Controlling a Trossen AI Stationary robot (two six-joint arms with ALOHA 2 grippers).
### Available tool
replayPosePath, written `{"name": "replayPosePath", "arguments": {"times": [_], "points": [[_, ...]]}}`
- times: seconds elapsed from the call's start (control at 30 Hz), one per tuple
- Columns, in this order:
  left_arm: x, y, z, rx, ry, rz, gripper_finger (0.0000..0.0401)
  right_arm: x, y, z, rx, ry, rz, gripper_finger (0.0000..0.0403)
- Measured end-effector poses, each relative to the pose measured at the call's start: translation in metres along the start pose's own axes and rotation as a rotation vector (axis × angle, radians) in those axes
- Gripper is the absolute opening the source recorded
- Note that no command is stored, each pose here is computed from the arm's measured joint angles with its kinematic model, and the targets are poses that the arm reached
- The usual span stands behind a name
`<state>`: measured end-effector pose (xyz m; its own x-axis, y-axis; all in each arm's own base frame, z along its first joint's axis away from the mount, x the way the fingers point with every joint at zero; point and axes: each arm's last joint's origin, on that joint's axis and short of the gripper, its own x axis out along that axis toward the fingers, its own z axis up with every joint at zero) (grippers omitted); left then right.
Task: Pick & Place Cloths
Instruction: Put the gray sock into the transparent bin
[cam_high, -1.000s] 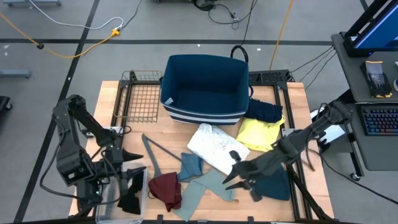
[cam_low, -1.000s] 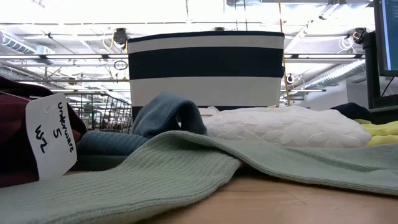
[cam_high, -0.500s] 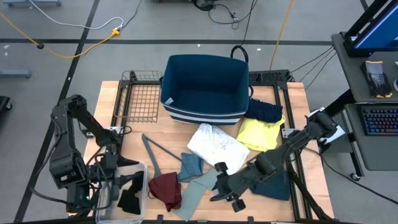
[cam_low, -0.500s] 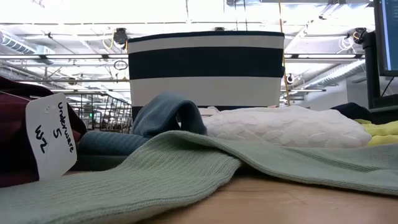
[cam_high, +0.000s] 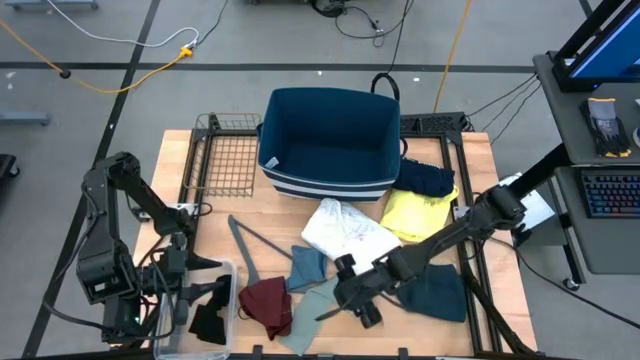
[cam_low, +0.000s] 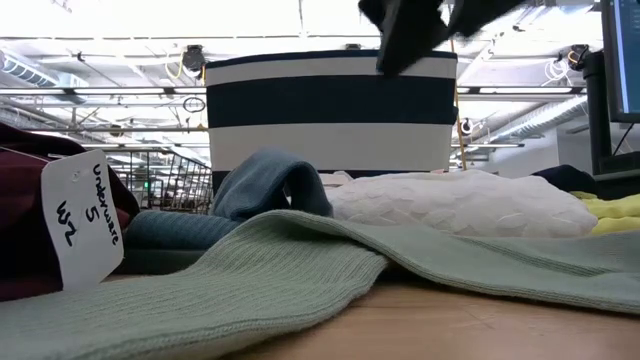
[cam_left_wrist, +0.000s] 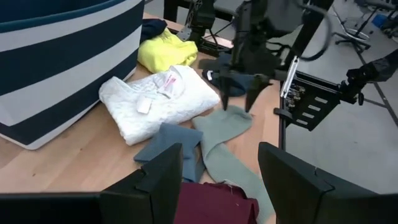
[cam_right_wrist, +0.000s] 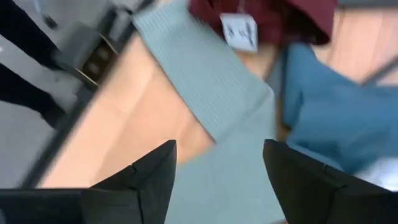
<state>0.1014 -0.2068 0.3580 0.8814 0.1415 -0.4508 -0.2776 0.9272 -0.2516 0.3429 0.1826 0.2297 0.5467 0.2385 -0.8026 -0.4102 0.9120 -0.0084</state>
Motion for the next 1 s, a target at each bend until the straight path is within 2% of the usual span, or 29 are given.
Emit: {"name": "replayPosePath", "arguments": {"times": [0.37, 0.83, 1.0], "points": [[0.000, 0.000, 0.000, 0.000, 0.006, 0.001, 0.0214, 0.006, -0.019, -0.010, -0.027, 0.104, -0.030, 0.0243], [0.000, 0.000, 0.000, 0.002, 0.007, 0.002, 0.0214, 0.006, -0.026, -0.010, -0.021, 0.104, -0.040, 0.0243], [0.000, 0.000, 0.000, 0.002, 0.007, 0.002, 0.0214, 0.028, -0.026, -0.019, -0.026, 0.171, -0.036, 0.0243]]}}
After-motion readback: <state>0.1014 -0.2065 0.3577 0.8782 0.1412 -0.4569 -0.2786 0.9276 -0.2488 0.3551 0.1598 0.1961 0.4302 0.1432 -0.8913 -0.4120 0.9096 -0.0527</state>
